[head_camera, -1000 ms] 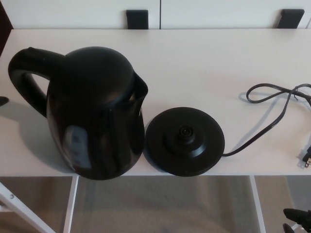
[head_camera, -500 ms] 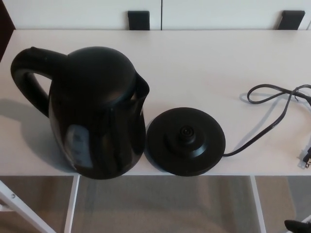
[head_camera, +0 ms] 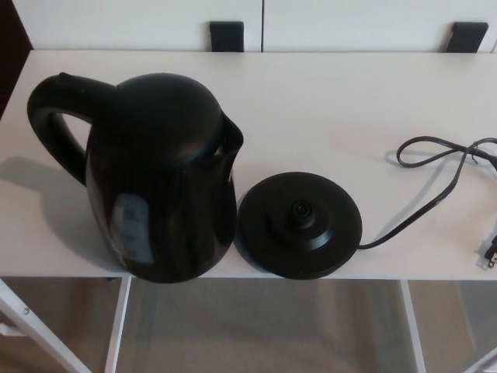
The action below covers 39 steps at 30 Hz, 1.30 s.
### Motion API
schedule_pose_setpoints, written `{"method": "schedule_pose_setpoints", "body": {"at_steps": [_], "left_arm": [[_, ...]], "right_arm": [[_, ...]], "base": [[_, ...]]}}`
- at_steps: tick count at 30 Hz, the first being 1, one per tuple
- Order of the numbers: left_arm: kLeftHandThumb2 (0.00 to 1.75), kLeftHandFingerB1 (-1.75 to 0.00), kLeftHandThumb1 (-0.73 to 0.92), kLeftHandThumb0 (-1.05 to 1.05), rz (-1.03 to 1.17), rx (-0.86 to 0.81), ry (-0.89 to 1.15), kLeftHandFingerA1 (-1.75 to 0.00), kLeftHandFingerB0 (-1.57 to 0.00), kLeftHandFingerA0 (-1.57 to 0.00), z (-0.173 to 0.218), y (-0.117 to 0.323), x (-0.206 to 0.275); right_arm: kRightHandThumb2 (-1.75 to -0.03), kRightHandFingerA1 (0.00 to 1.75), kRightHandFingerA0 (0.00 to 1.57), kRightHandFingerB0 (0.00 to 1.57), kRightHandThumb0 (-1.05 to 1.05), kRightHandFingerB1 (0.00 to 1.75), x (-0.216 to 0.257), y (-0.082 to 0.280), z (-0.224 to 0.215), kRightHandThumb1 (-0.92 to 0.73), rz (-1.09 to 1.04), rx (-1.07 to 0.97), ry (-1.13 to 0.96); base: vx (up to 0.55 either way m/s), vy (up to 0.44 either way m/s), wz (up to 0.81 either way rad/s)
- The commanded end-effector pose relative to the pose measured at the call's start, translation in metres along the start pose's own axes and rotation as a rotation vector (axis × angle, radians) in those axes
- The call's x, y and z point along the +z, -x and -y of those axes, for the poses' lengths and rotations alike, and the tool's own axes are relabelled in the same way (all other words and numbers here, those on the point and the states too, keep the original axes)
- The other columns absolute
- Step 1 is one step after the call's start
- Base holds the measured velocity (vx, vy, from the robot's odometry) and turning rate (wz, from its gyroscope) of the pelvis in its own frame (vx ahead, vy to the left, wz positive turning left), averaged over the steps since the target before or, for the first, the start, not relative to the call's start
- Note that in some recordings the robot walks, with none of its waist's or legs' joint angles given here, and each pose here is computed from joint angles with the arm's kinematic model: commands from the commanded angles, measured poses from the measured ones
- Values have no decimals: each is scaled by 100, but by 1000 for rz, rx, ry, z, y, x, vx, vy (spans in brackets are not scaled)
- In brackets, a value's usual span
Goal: The robot walk towards a table in front and uses its left hand to pick up the pot from the base and places it on the table
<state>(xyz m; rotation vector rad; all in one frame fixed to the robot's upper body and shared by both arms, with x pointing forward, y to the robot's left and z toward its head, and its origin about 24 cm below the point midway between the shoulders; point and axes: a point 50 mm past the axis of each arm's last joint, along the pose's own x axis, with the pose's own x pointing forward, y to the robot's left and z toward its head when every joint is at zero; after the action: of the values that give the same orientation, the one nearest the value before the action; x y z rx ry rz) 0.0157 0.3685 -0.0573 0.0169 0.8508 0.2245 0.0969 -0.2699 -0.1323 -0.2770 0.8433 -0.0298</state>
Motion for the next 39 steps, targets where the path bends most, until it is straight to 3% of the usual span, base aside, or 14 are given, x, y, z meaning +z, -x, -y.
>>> {"method": "schedule_pose_setpoints", "body": {"at_steps": [1,15,24,25,26,27,28,29,30,31,35,36,37,39], "left_arm": [[89,-13,53,-75,35,-17,-98,-19,0,0,27,-23,2],[102,-19,65,-78,-49,-121,-238,-19,0,0,93,-80,4],[104,-17,68,-81,-50,-167,-250,-18,0,0,103,-81,0],[102,-17,64,-78,-58,-177,-211,-20,0,0,99,-80,-1],[64,-16,79,-77,-58,-177,-196,-19,0,0,98,-80,-1],[64,-16,79,-77,-57,-176,-182,-19,0,0,98,-81,0],[100,-17,65,-75,-53,-176,-151,-20,0,0,95,-81,2],[63,-15,81,-70,-51,-177,-138,-19,0,0,93,-81,3],[63,-15,81,-70,-50,-179,-137,-19,0,0,93,-81,3],[99,-15,67,-75,-49,-185,-134,-18,0,0,92,-81,4],[99,-15,65,-76,-48,-197,-124,-18,0,0,90,-81,5],[63,-17,79,-74,-49,-192,-125,-20,0,0,90,-80,4],[99,-16,64,-77,-49,-192,-126,-19,0,0,89,-80,4],[99,-16,64,-77,-49,-194,-125,-19,0,0,89,-80,4]], "right_arm": [[-71,101,0,0,-105,41,3,-1,8,-84,31,-43,-22],[-74,111,0,0,-105,48,8,-4,1,-82,59,-17,-40],[-69,107,0,0,-105,50,9,-5,3,-84,51,-19,-20],[-73,101,0,0,-105,55,13,-7,5,-85,64,-22,-30],[-75,99,0,0,-105,56,15,-8,6,-86,67,-23,-30],[-75,99,0,0,-105,56,16,-8,6,-86,68,-24,-29],[-68,105,0,0,-105,56,19,-10,6,-86,76,-27,-19],[-71,104,0,0,-105,55,20,-10,6,-83,78,-27,-16],[-71,104,0,0,-105,55,20,-10,7,-83,77,-25,-18],[-73,100,0,0,-105,53,20,-10,7,-85,77,-26,-18],[-75,94,0,0,-105,49,20,-10,8,-86,83,-23,-8],[-75,82,0,0,-105,45,21,-10,8,-90,79,-25,8],[-74,78,0,0,-105,45,21,-11,8,-88,78,-26,15],[-74,78,0,0,-105,45,22,-11,9,-88,78,-24,16]], "base": [[0,0,0],[0,0,0],[0,0,0],[0,0,0],[0,0,0],[0,0,0],[0,0,0],[0,0,0],[0,0,0],[0,0,0],[0,0,0],[0,0,0],[0,0,0],[0,0,0]]}}
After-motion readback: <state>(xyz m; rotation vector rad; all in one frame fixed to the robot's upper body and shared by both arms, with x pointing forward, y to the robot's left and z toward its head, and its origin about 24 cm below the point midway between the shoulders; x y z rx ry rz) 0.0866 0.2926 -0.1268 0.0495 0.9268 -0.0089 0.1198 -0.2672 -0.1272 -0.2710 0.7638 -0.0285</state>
